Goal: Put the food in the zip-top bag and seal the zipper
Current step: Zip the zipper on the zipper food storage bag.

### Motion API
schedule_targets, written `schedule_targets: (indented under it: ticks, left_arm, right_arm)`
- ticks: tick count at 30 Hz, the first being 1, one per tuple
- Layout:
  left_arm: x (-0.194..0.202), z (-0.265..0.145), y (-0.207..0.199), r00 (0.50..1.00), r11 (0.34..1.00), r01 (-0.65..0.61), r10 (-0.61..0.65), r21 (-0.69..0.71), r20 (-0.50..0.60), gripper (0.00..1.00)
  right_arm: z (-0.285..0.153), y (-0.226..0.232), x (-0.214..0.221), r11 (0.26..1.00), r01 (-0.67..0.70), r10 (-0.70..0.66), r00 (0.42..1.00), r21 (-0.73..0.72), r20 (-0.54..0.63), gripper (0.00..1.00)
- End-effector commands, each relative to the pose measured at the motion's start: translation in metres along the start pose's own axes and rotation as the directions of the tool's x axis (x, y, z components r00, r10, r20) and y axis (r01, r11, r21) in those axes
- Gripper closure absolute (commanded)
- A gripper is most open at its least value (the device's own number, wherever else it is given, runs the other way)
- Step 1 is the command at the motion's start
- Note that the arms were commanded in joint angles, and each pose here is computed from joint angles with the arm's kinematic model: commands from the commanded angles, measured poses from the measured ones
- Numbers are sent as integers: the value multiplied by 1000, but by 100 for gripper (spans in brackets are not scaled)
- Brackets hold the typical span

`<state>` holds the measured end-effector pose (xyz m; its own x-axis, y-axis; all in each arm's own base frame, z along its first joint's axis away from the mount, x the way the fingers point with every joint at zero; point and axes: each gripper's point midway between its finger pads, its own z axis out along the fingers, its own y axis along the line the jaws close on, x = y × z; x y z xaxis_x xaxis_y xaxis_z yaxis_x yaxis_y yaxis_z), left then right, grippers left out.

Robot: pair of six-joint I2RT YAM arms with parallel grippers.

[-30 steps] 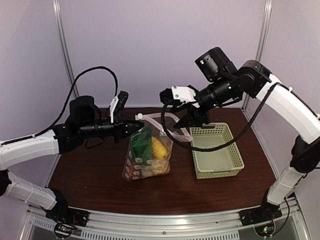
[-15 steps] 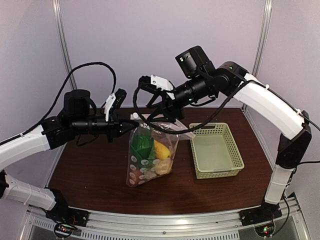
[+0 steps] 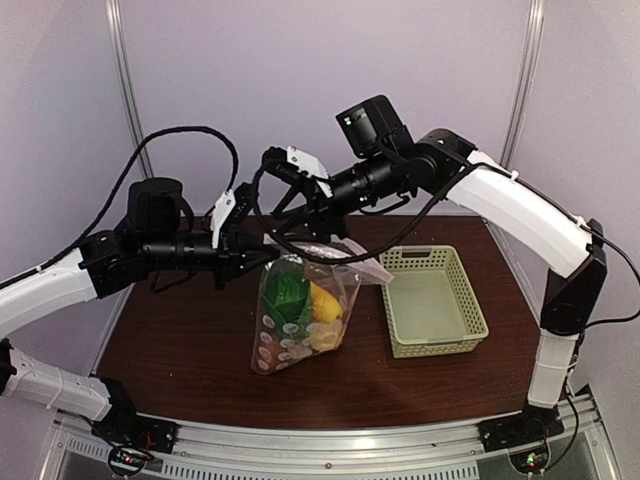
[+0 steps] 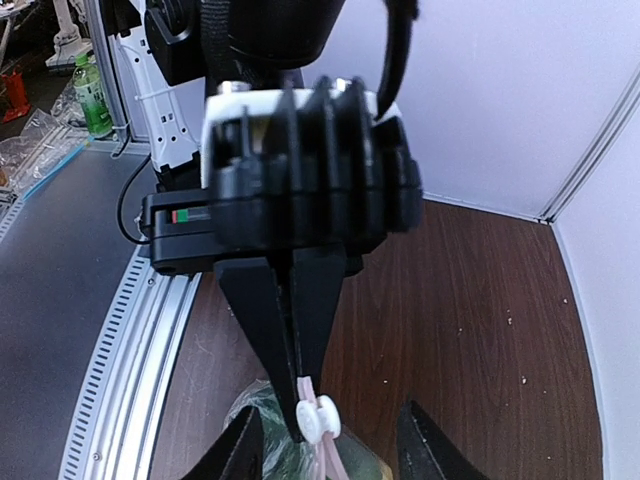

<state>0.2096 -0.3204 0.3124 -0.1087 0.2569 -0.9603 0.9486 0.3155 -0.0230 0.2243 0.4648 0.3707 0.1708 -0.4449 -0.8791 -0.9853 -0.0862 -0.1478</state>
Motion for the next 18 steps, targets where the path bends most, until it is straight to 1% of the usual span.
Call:
schedule_targets:
  ticks: [1, 4, 7, 14, 18]
  left_arm:
    - [-36, -10, -7, 988, 992, -124, 125, -13, 88, 100]
    - [-38, -11, -7, 987, 991, -132, 134, -21, 91, 100]
    - [-38, -12, -5, 987, 991, -133, 135, -33, 89, 100]
    - [-33, -10, -1, 988, 990, -128, 132, -53, 76, 100]
    - [-31, -9, 4, 990, 990, -123, 128, -76, 64, 100]
  right_arm:
    - [11, 4, -3, 999, -16, 17, 1000, -49, 19, 57]
    - [11, 5, -3, 998, -16, 17, 1000, -55, 22, 65]
    - [9, 7, -3, 998, -12, 13, 1000, -59, 19, 71]
    - [7, 11, 3, 998, -3, 3, 1000, -65, -1, 87]
    - [6, 12, 2, 998, -6, 6, 1000, -65, 2, 93]
